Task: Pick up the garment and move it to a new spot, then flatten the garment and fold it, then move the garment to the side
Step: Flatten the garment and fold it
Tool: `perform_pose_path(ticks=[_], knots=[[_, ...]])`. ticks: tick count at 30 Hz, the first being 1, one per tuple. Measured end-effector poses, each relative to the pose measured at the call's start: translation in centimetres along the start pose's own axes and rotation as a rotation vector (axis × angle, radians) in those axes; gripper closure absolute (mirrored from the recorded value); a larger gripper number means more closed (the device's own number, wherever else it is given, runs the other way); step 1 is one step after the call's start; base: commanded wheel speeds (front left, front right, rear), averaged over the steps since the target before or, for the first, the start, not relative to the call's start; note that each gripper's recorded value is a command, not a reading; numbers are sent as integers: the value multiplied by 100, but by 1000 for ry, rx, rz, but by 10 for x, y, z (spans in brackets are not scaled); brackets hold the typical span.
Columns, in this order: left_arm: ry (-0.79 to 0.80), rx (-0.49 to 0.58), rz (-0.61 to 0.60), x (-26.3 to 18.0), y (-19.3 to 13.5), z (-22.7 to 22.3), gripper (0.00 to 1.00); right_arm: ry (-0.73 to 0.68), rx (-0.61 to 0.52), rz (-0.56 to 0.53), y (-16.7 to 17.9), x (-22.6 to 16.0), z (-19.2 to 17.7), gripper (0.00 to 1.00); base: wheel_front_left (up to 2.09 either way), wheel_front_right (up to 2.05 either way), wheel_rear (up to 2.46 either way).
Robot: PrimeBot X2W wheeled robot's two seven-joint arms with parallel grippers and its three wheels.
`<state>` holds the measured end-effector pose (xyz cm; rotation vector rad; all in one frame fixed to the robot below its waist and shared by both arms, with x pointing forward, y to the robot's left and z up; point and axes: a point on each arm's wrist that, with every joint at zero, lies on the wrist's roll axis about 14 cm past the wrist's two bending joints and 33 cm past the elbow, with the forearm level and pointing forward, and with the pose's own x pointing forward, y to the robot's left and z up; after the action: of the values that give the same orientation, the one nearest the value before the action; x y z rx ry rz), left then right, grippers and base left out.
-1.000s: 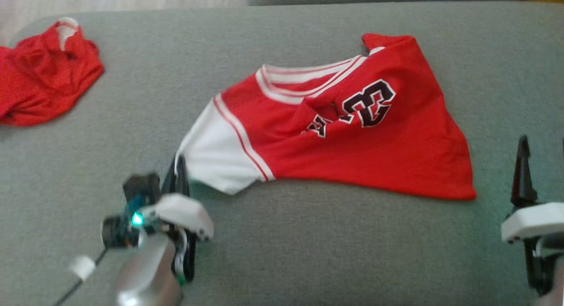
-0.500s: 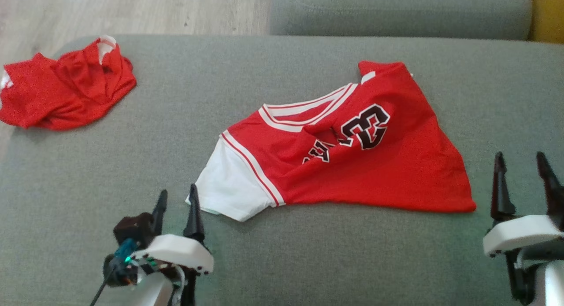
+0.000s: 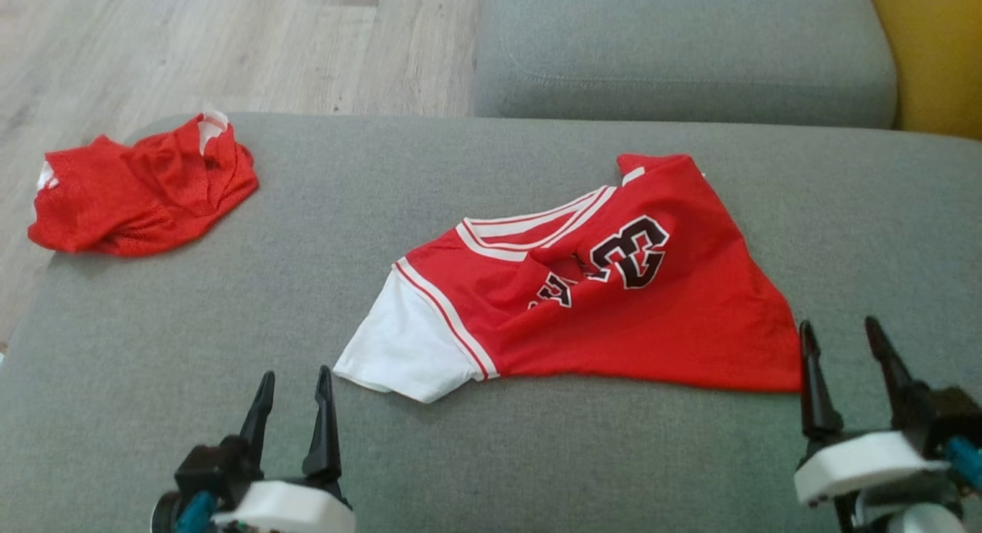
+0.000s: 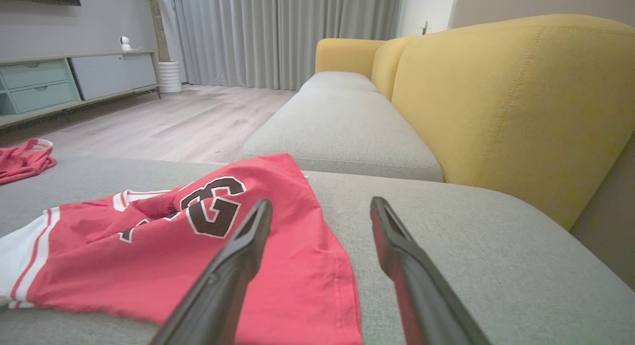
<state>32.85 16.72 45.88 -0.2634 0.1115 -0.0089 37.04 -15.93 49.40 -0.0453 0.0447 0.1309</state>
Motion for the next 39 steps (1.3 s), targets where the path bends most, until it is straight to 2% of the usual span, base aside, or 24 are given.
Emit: perform_pose_path(ticks=[9, 23, 32, 39], knots=[[13, -3, 2, -12, -3, -4, 0, 25, 49, 14, 7, -15, -17, 0, 0, 0, 0], [46, 10, -3, -9, -6, -9, 0, 71, 59, 13, 8, -19, -37, 0, 0, 0, 0], [235, 59, -7, 23, -4, -38, 0, 156, 36, 5, 4, 0, -54, 0, 0, 0, 0], [363, 33, 1, 52, -6, -66, 0, 191, 23, -4, -2, 27, -63, 0, 0, 0, 0]])
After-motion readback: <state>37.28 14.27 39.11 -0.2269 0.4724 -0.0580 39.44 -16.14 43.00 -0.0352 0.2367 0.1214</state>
